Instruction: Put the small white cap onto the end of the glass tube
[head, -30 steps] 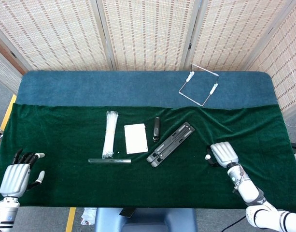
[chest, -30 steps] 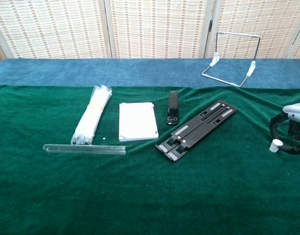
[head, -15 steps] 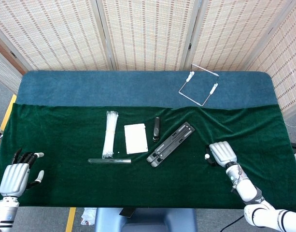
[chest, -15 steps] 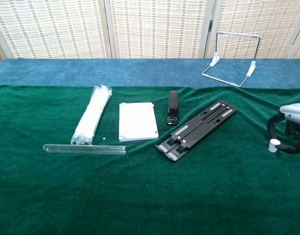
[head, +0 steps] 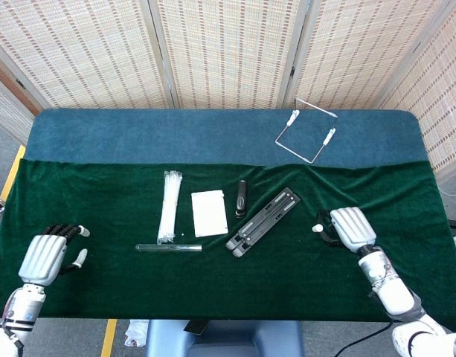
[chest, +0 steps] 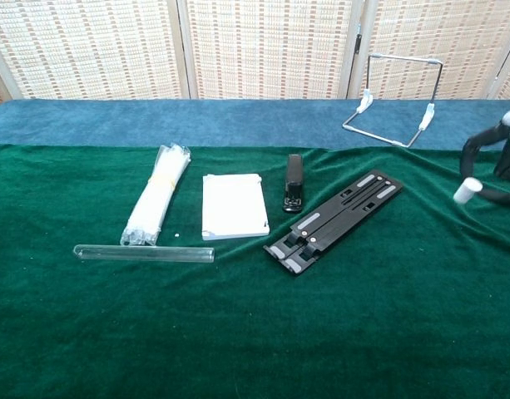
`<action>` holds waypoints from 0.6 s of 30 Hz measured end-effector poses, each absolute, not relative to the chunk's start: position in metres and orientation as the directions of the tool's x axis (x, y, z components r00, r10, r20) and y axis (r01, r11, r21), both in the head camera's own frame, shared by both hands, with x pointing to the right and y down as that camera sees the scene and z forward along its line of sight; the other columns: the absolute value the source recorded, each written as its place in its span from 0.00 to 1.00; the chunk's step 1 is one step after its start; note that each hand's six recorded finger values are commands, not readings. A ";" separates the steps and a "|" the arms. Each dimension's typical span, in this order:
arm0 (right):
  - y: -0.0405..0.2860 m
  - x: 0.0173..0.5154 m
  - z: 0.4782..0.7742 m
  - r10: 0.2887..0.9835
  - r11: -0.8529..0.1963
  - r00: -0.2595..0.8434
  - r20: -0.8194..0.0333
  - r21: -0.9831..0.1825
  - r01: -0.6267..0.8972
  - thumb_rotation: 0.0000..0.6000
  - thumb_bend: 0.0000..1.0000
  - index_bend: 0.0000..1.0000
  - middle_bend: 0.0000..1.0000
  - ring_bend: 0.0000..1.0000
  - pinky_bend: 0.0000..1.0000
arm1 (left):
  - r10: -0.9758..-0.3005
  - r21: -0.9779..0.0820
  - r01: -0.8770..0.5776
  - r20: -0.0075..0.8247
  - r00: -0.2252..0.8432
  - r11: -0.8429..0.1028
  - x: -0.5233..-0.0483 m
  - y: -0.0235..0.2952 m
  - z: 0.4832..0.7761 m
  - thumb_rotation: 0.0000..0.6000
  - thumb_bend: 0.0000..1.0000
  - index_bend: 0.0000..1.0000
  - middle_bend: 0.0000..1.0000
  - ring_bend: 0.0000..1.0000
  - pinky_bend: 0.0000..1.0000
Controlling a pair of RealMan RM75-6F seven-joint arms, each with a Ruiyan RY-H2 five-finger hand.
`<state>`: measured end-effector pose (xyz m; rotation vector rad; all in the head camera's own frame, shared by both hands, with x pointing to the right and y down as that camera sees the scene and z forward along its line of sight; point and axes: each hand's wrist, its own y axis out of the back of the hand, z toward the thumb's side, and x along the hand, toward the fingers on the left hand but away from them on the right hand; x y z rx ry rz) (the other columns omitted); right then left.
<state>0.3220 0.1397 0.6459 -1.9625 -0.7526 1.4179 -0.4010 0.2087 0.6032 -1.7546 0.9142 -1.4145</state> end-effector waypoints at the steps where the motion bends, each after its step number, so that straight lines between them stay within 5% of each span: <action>1: 0.138 0.324 0.640 0.745 -0.654 0.270 -0.610 -0.749 0.111 1.00 0.69 0.72 0.99 1.00 1.00 | -0.849 -0.851 -0.093 0.497 0.181 -0.518 -0.393 0.205 0.606 1.00 0.43 0.50 0.58 0.49 0.58; 8: 0.135 0.339 0.620 0.775 -0.624 0.248 -0.581 -0.765 0.159 1.00 0.69 0.72 0.99 1.00 1.00 | -0.786 -0.816 -0.067 0.528 0.321 -0.575 -0.339 0.191 0.631 1.00 0.43 0.53 0.76 0.68 0.74; 18: 0.139 0.357 0.616 0.785 -0.618 0.212 -0.583 -0.764 0.186 1.00 0.69 0.72 0.99 1.00 1.00 | -0.698 -0.776 -0.001 0.566 0.438 -0.630 -0.265 0.191 0.669 1.00 0.43 0.48 0.86 0.77 0.81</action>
